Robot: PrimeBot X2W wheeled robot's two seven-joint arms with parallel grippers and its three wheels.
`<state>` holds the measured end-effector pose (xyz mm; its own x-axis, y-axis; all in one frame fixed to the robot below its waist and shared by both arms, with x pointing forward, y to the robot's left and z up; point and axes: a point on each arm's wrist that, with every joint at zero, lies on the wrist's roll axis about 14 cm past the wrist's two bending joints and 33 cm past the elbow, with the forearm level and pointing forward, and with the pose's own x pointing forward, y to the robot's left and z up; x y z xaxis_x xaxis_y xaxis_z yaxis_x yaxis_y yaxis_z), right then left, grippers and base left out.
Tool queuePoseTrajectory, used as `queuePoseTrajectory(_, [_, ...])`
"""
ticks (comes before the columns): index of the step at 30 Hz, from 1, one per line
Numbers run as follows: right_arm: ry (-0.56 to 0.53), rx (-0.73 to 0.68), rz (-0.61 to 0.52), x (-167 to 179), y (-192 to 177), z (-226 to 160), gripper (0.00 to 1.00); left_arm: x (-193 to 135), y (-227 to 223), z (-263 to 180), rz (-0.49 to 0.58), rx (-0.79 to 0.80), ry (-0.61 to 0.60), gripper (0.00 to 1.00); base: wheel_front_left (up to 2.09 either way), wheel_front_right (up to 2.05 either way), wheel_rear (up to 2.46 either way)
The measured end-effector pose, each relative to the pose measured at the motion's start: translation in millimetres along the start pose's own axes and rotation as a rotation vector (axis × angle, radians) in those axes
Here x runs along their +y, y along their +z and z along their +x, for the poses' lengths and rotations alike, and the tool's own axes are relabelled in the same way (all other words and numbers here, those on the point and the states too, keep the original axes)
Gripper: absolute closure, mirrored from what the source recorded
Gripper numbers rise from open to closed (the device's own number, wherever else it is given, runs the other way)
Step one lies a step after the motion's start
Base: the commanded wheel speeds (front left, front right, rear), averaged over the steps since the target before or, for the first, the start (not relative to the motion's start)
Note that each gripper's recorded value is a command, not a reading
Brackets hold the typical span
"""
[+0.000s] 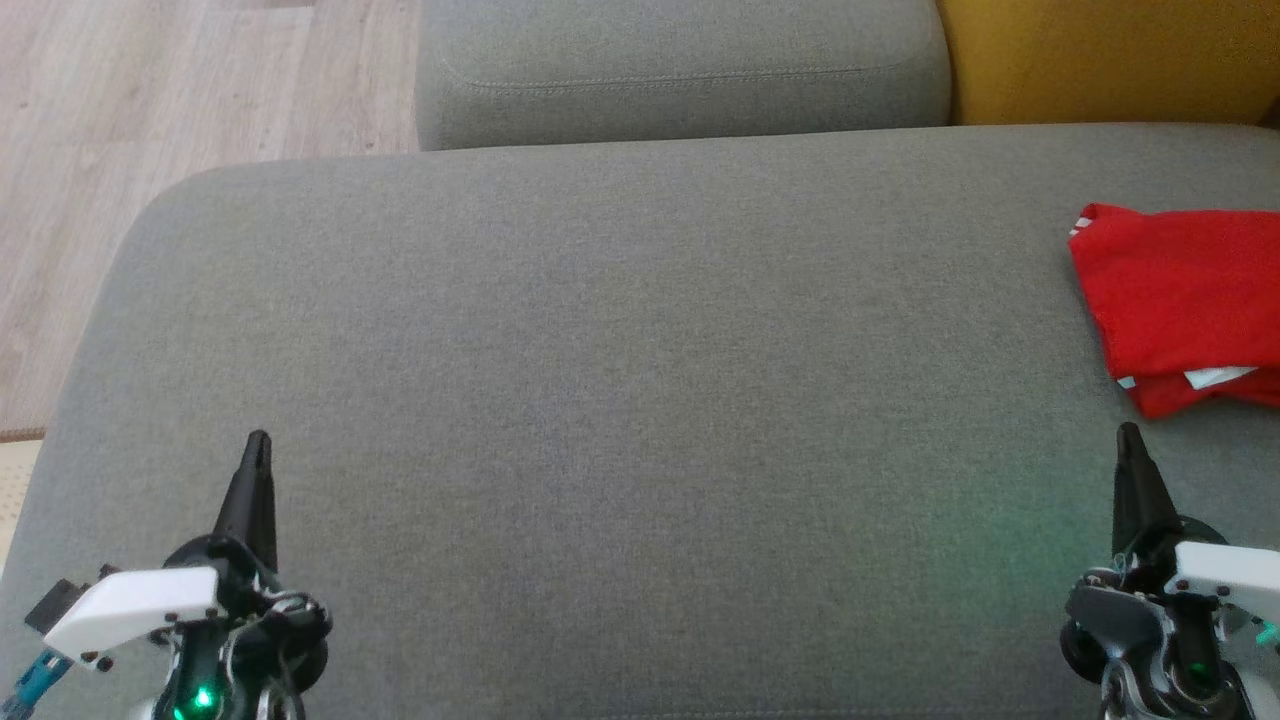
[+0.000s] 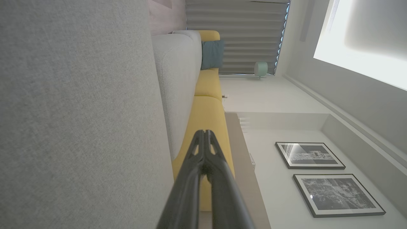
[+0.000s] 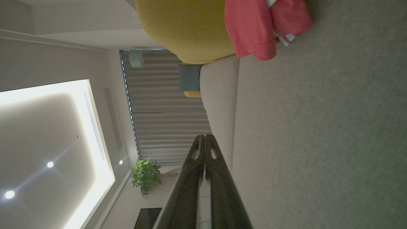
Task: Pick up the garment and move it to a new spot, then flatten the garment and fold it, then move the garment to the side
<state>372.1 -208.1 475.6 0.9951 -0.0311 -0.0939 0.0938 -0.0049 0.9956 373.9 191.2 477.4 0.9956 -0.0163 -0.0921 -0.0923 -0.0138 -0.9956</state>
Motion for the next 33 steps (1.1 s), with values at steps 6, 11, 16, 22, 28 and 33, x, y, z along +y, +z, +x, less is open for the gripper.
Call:
queuePoseTrajectory(6, [0.000, 0.000, 0.000, 0.0, 0.0, 0.0, 1.00, 0.0, 0.0, 0.0, -0.001, 0.000, 0.000, 1.00, 0.00, 0.00, 0.00])
queuePoseTrajectory(11, [0.000, 0.000, 0.000, 0.0, 0.0, 0.0, 1.00, 0.0, 0.1, 0.0, 0.000, 0.000, 0.000, 1.00, 0.00, 0.00, 0.00])
queuePoseTrajectory(16, [0.000, 0.000, 0.000, 0.0, 0.0, 0.0, 1.00, 0.1, -0.1, 0.0, 0.003, 0.000, 0.000, 1.00, 0.00, 0.00, 0.00])
queuePoseTrajectory(22, [0.000, 0.000, 0.000, 0.0, 0.0, 0.0, 1.00, 0.1, -1.0, 0.0, 0.003, 0.006, 0.000, 1.00, 0.00, 0.00, 0.00])
queuePoseTrajectory(28, [0.000, 0.000, 0.000, 0.0, 0.0, 0.0, 1.00, 0.1, -1.0, 0.0, 0.002, 0.006, 0.000, 1.00, 0.00, 0.00, 0.00])
queuePoseTrajectory(33, [0.000, 0.000, 0.000, 0.0, 0.1, 0.0, 1.00, 0.1, -0.9, -0.1, 0.002, 0.005, 0.000, 1.00, 0.00, 0.00, 0.00])
